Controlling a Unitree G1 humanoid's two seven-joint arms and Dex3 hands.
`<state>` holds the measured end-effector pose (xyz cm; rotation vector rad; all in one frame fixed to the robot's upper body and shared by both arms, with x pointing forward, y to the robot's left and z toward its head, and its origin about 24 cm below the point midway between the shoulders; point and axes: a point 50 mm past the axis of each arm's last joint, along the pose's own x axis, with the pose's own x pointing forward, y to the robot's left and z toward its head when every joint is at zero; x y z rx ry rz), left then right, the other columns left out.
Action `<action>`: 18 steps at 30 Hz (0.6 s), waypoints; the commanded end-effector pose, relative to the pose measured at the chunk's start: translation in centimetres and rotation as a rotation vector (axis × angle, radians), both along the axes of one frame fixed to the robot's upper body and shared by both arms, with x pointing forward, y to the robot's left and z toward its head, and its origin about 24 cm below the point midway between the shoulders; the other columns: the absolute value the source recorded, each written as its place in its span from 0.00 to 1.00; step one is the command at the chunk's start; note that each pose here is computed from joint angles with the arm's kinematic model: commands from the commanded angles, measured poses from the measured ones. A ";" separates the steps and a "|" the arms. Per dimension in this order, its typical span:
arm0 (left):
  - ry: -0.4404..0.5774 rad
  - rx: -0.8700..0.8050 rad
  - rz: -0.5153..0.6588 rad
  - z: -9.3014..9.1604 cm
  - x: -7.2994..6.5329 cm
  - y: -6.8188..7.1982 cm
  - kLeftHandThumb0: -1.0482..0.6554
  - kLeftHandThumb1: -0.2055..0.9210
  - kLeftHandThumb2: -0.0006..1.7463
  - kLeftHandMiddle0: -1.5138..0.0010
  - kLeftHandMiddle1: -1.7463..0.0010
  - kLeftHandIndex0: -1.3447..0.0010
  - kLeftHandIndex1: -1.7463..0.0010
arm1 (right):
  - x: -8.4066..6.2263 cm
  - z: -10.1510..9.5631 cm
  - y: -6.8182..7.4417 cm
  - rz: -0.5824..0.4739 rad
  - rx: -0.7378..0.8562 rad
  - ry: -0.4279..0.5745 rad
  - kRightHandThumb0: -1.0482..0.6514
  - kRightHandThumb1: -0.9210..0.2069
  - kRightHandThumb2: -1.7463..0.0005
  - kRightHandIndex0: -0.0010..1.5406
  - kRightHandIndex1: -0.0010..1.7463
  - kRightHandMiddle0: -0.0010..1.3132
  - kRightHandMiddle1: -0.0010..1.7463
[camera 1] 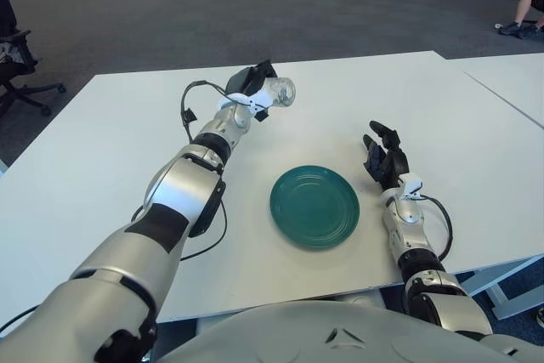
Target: Put the bottle into the plate.
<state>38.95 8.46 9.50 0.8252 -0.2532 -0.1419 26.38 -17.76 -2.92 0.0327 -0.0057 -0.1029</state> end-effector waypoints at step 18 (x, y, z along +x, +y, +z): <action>-0.365 -0.033 -0.300 4.8 -1.2 -3.0 0.90 0.40 0.80 0.56 0.00 0.36 0.00 | -1.4 -2.5 0.3 -0.042 0.040 0.124 0.24 0.00 0.59 0.26 0.01 0.00 0.47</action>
